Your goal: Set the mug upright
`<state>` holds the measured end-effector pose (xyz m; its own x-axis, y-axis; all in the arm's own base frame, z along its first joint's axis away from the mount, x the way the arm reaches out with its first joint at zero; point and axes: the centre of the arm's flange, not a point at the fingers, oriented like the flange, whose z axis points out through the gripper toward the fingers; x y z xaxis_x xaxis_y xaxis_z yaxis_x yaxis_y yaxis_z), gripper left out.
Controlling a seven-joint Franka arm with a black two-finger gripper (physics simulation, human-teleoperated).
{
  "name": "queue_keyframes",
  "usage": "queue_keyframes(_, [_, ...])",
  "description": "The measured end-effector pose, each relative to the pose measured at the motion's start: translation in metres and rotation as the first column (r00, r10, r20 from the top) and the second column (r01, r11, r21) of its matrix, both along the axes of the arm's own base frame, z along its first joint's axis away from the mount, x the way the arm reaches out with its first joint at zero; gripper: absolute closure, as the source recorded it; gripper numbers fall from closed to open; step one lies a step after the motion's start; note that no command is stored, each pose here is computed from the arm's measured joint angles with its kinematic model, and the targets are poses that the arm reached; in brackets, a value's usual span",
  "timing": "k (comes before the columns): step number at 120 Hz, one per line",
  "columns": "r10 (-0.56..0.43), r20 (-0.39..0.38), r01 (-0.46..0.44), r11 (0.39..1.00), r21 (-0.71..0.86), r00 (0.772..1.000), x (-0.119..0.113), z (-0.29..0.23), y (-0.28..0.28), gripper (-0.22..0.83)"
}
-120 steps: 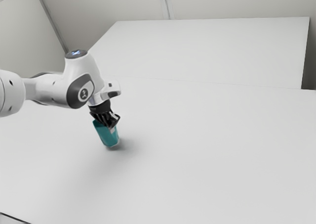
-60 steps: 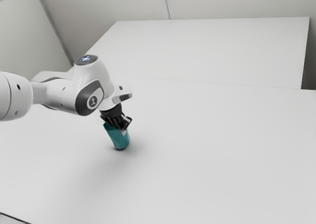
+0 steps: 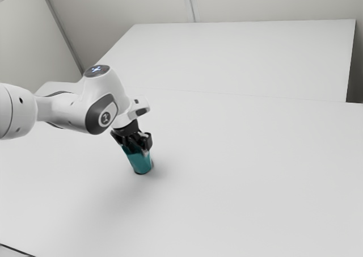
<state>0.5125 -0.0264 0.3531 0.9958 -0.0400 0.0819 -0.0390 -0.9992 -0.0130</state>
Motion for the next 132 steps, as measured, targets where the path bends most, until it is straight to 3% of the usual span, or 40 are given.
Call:
queue_keyframes(18, [0.032,0.010,-0.032,0.999,0.007,0.999,0.000,0.008,0.012,0.18])
queue_keyframes(42, [0.010,0.023,-0.011,1.000,0.026,1.000,-0.004,0.023,-0.003,0.07])
queue_keyframes(64, [0.014,0.032,-0.016,0.999,0.045,0.999,-0.003,0.048,-0.005,0.03])
queue_keyframes(88, [0.056,0.027,-0.056,0.998,0.018,0.998,0.014,0.094,0.004,0.01])
queue_keyframes(106, [0.097,0.045,-0.097,0.995,-0.022,0.994,0.035,0.167,0.017,0.01])
queue_keyframes(132, [0.078,0.074,-0.075,0.996,-0.041,0.994,0.040,0.265,0.009,0.00])
